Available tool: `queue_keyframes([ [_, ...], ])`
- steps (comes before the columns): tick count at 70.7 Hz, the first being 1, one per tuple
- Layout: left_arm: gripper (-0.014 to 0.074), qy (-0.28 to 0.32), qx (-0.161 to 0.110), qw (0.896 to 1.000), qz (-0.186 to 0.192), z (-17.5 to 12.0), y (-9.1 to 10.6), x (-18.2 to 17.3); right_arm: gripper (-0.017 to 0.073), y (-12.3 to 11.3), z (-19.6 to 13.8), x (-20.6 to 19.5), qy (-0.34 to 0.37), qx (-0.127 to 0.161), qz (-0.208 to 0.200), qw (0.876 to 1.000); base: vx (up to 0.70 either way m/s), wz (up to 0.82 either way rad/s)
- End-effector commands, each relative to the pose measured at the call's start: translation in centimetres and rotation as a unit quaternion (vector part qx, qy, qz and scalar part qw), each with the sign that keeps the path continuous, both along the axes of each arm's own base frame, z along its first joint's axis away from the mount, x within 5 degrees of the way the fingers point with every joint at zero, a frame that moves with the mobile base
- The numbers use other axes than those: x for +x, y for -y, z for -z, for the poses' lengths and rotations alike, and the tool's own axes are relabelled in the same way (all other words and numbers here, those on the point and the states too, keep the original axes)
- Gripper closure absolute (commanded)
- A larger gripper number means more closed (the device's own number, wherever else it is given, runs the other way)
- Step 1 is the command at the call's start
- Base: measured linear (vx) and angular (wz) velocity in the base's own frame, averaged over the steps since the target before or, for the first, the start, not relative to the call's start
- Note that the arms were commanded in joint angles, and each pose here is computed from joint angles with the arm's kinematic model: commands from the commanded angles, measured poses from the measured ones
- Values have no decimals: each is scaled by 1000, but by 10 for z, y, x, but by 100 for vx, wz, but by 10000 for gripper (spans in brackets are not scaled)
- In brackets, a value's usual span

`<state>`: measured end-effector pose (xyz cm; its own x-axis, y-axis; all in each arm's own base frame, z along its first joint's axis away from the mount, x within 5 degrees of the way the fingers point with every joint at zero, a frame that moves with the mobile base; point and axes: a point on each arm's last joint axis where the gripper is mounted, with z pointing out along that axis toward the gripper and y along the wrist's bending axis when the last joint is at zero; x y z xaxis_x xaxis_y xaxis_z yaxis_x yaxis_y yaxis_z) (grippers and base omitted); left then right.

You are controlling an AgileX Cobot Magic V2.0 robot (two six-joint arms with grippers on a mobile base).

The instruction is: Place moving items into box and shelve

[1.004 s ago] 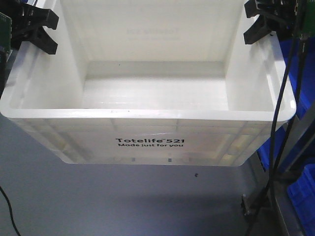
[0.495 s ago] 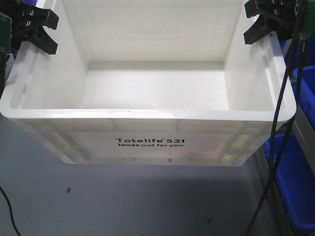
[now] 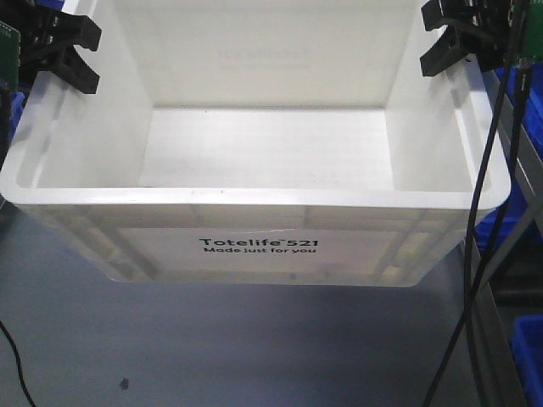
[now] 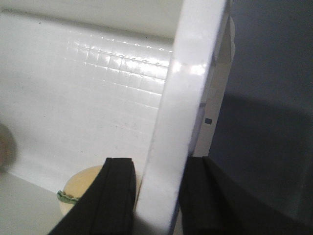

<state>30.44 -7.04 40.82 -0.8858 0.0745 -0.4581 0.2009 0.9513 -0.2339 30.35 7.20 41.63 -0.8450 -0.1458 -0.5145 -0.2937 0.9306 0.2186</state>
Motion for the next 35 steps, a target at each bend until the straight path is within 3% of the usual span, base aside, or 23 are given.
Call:
queue_keyframes([
  [1,610,82,-83,993,18,-37,13,-14,571,-12,-35,-16,68,84,-23,994,43,18],
  [35,610,83,-83,993,17,-37,13,-14,571,-12,-35,-16,68,84,-23,994,43,18],
])
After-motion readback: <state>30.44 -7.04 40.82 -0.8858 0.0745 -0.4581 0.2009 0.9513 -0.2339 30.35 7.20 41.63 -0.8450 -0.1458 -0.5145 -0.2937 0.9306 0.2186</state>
